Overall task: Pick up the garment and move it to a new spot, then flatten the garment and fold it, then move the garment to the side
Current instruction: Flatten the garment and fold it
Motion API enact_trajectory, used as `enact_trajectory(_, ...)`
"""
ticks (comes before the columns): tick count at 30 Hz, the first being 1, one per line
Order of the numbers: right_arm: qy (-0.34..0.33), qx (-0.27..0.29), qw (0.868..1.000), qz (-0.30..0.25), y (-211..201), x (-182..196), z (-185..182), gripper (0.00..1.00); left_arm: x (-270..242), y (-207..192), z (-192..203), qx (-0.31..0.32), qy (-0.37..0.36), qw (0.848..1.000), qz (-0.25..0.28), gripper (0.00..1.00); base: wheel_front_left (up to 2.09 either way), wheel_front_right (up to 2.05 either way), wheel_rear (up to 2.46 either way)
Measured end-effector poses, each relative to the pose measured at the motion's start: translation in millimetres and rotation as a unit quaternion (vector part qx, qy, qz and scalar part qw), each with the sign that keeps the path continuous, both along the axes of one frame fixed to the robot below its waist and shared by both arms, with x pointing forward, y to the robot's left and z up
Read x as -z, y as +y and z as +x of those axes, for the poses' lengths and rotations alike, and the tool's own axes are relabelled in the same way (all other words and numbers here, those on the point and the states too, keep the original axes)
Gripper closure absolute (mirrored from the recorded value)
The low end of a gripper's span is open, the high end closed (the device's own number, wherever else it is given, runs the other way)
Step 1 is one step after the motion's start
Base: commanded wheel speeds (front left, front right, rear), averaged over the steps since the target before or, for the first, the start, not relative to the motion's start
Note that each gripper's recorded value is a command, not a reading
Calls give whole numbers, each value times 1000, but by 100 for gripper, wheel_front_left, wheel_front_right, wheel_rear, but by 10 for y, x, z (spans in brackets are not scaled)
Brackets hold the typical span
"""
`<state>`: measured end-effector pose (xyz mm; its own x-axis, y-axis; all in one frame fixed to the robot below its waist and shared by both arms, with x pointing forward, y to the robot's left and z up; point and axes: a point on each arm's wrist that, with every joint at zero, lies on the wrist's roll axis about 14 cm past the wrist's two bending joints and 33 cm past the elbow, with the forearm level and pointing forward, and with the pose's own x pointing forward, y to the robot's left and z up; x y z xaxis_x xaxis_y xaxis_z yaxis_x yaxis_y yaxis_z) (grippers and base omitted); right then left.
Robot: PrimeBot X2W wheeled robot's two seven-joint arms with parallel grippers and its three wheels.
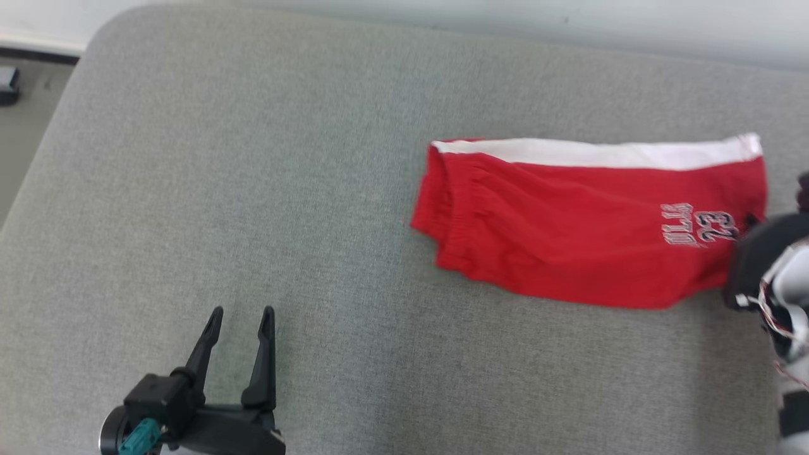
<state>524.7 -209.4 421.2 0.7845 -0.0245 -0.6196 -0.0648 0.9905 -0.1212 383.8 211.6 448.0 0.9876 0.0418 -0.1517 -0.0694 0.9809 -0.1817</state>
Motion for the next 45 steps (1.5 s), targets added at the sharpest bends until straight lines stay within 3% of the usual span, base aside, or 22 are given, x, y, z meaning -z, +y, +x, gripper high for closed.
enact_trajectory(9, -71, 38, 993, -83, -545, -528, -277, 100, -88, -80, -135, 8, -9, 1000, -9, 0, 0, 0, 0)
enact_trajectory(12, -93, 35, 991, -94, -559, -671, -302, 100, -115, -124, -150, 14, -11, 1000, -14, 0, 0, 0, 0)
enact_trajectory(20, -126, -82, 987, -59, 367, -869, -122, 100, -162, -178, -166, 22, -17, 999, -20, 0, 0, 0, 0)
enact_trajectory(29, -82, -187, 979, -14, 1274, -610, -41, 100, -107, -103, -246, 4, -8, 1000, -29, 0, 0, 0, 0)
enact_trajectory(43, -14, -264, 964, 24, 1887, -227, -218, 100, -59, 48, -366, -26, -2, 999, -30, 0, 0, 0, 0)
enact_trajectory(44, -14, -263, 964, 28, 1885, -227, -218, 96, -59, 48, -367, -26, -2, 999, -30, 0, 0, 0, 0)
enact_trajectory(45, -15, -263, 964, 31, 1896, -237, -219, 57, -59, 48, -368, -26, -2, 999, -30, 0, 0, 0, 0)
